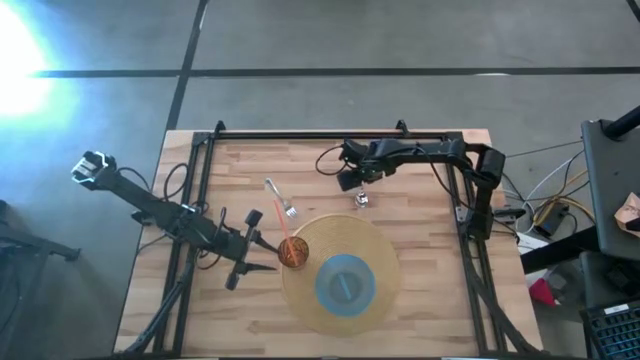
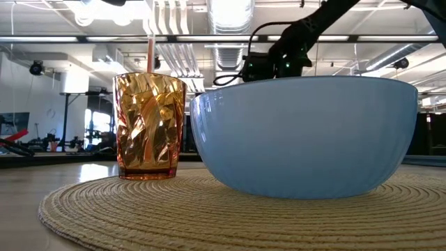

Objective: Pick & Place Utensil
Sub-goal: Put the orange spoon into the blue bowl on the brown mat

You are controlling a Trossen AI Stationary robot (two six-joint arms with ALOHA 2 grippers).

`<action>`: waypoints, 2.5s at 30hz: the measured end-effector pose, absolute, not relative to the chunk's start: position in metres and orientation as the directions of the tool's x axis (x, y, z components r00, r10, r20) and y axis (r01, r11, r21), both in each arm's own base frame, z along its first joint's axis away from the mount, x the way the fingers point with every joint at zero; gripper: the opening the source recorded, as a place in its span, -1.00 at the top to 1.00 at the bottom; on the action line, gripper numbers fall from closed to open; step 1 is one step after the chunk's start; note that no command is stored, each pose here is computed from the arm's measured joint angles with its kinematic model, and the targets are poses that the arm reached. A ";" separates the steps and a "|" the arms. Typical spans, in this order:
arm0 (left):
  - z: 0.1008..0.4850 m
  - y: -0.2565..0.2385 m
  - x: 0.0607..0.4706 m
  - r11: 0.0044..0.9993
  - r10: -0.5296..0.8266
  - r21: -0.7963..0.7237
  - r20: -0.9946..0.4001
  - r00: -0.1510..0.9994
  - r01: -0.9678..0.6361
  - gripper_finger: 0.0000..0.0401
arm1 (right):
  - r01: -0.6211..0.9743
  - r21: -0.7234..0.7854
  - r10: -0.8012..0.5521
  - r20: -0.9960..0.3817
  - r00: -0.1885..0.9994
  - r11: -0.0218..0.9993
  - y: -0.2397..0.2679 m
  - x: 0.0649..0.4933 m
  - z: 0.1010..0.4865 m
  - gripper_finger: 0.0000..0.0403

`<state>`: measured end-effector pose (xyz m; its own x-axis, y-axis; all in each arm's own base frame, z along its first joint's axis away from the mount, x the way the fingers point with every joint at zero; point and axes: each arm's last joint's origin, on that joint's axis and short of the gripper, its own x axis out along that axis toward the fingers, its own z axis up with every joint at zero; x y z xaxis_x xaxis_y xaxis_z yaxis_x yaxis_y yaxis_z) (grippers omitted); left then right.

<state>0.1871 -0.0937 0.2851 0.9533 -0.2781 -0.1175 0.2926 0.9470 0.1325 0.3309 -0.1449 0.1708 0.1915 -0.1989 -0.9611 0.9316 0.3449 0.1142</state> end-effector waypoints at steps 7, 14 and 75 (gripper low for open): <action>0.285 -0.094 0.187 0.947 -0.278 0.132 -0.118 0.953 0.293 0.13 | 0.938 0.095 -0.194 -0.967 0.167 0.334 -0.143 0.326 0.162 0.24; 0.285 -0.094 0.187 0.947 -0.278 0.133 -0.117 0.953 0.293 0.13 | 0.939 0.105 -0.201 -0.964 0.177 0.326 -0.142 0.323 0.153 0.24; 0.285 -0.094 0.187 0.946 -0.278 0.140 -0.118 0.953 0.294 0.13 | 0.926 0.049 -0.240 -0.959 0.148 0.374 -0.165 0.299 0.141 0.95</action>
